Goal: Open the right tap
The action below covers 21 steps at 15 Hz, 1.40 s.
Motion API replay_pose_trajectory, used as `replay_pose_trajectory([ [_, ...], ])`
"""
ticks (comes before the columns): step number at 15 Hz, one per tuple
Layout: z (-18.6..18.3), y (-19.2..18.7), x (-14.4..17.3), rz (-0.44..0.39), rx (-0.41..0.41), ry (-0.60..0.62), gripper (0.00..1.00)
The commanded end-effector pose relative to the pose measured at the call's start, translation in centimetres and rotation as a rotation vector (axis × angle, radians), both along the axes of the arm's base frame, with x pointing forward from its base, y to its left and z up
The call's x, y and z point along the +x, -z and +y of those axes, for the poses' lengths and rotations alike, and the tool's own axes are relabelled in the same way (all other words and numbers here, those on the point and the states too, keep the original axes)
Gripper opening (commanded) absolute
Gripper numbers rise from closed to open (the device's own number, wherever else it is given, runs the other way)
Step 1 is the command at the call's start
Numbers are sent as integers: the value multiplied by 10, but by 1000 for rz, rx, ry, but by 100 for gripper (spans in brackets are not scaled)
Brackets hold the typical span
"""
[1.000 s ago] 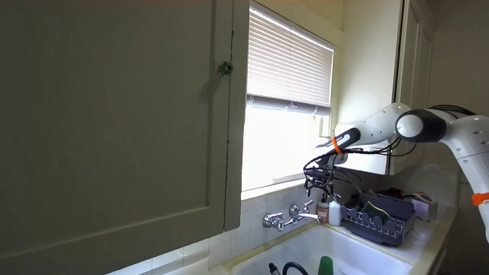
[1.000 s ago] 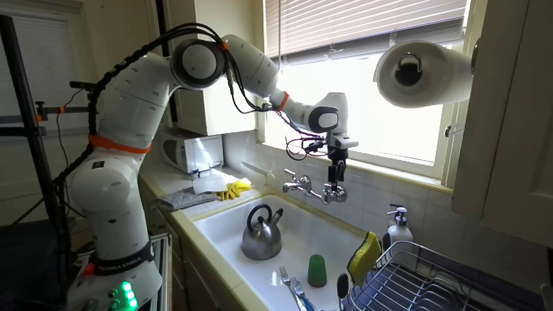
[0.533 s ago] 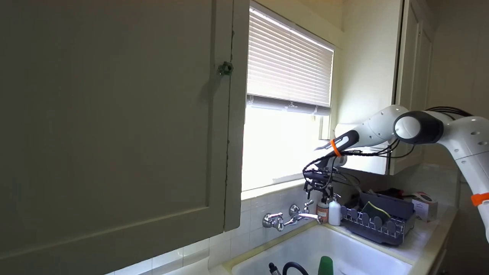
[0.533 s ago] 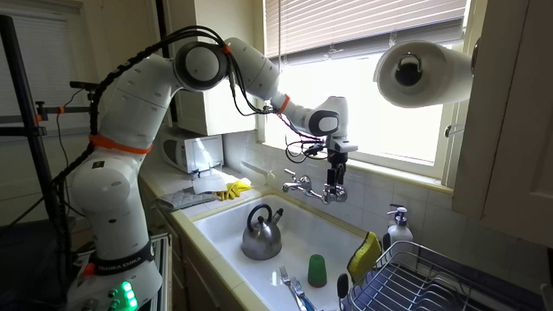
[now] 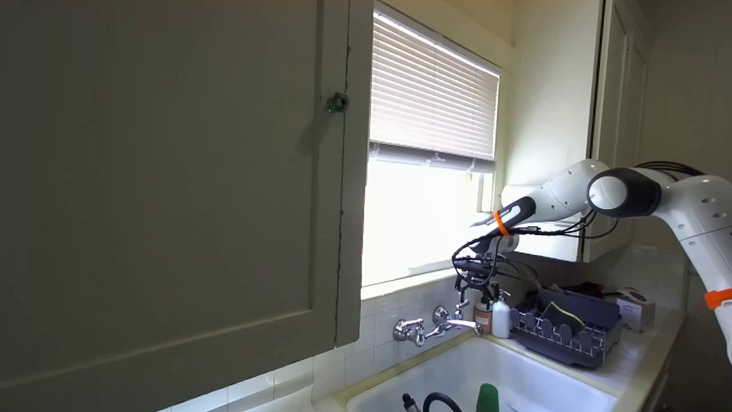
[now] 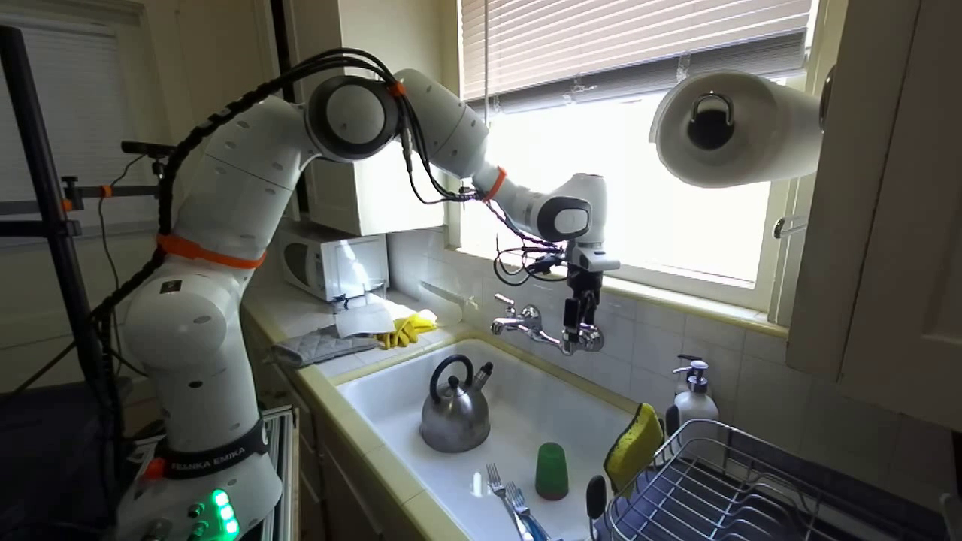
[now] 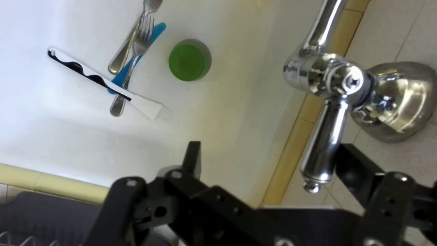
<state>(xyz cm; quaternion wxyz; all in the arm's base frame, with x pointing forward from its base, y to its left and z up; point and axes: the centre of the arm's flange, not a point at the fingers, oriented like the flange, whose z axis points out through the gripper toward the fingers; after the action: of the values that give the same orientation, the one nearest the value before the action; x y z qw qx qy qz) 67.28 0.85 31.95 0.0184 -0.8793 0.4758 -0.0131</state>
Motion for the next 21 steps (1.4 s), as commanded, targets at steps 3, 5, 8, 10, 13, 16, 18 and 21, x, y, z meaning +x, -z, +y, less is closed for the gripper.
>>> replay_pose_trajectory([
  [3, 11, -1, -27, 145, 42, 56, 100],
  [5, 16, -6, -28, 103, 58, 59, 100],
  [8, 17, -15, -27, 15, 41, 106, 100],
  [10, 13, -17, -17, -64, 26, 143, 100],
  [13, 5, -12, -3, -77, 7, 189, 100],
  [16, 2, 4, 5, -37, -17, 188, 100],
  [18, 0, 11, 3, -31, -27, 194, 100],
  [21, 1, 14, -8, -17, -33, 203, 100],
])
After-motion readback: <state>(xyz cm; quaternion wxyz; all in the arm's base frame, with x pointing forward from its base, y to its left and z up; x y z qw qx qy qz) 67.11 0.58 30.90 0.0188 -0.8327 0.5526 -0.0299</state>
